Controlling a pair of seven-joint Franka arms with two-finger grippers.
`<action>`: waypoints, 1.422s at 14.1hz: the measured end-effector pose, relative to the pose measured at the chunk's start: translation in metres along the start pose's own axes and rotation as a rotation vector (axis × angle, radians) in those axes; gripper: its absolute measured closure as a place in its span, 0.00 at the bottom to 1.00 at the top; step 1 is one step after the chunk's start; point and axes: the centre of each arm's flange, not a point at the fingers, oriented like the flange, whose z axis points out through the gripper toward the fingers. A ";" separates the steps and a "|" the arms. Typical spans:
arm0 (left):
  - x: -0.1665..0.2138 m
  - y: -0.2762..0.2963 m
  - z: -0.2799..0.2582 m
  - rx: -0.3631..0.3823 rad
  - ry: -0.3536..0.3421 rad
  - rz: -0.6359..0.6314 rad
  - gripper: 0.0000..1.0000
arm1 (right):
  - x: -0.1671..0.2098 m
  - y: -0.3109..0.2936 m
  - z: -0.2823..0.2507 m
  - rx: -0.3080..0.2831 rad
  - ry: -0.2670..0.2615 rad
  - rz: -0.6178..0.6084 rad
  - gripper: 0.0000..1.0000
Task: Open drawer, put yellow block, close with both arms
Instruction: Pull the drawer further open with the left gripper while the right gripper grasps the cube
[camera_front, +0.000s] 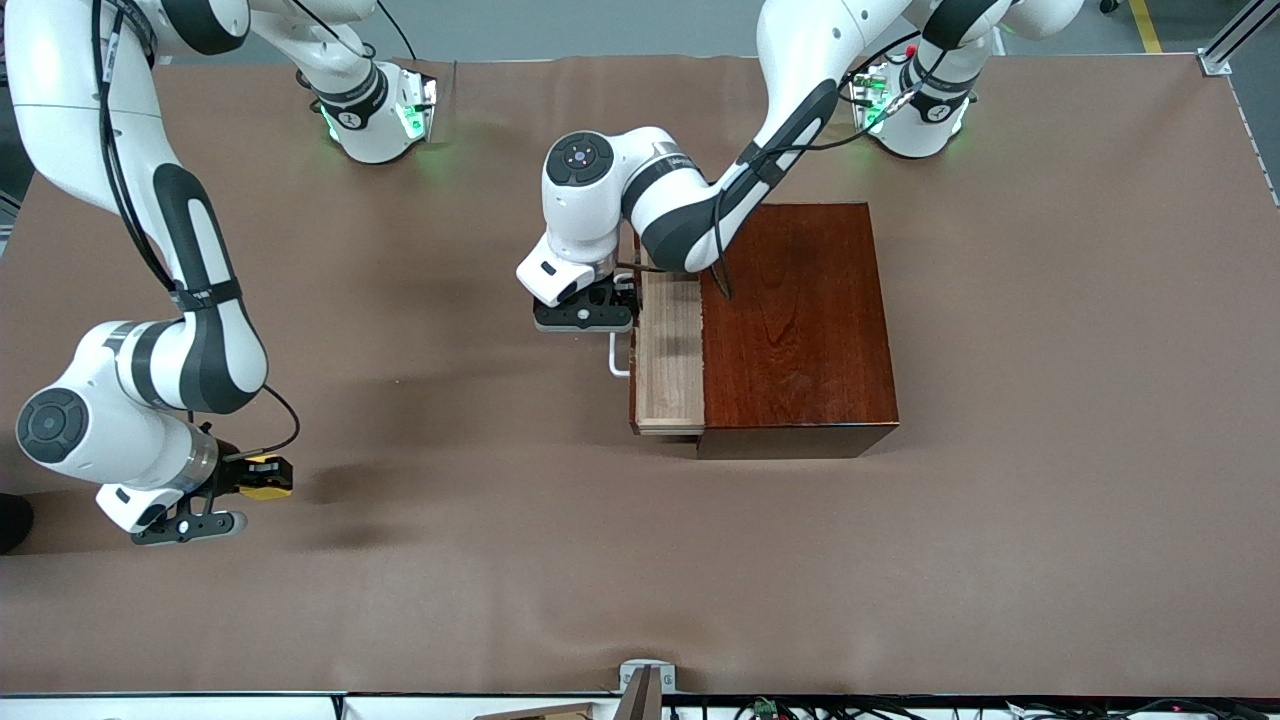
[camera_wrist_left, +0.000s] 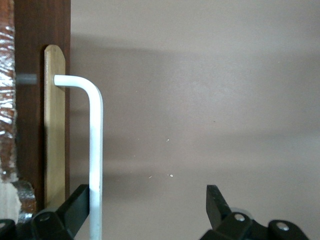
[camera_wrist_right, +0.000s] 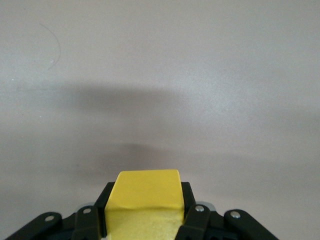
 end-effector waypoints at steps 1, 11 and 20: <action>-0.001 0.002 -0.001 -0.007 0.002 0.002 0.00 | 0.000 -0.002 -0.003 0.003 -0.004 -0.004 0.44; -0.009 0.016 -0.003 -0.076 0.035 0.020 0.00 | 0.001 -0.013 -0.021 0.015 -0.002 -0.071 0.44; -0.018 0.048 -0.038 -0.201 0.062 -0.019 0.00 | 0.004 -0.014 -0.028 0.023 0.006 -0.067 0.44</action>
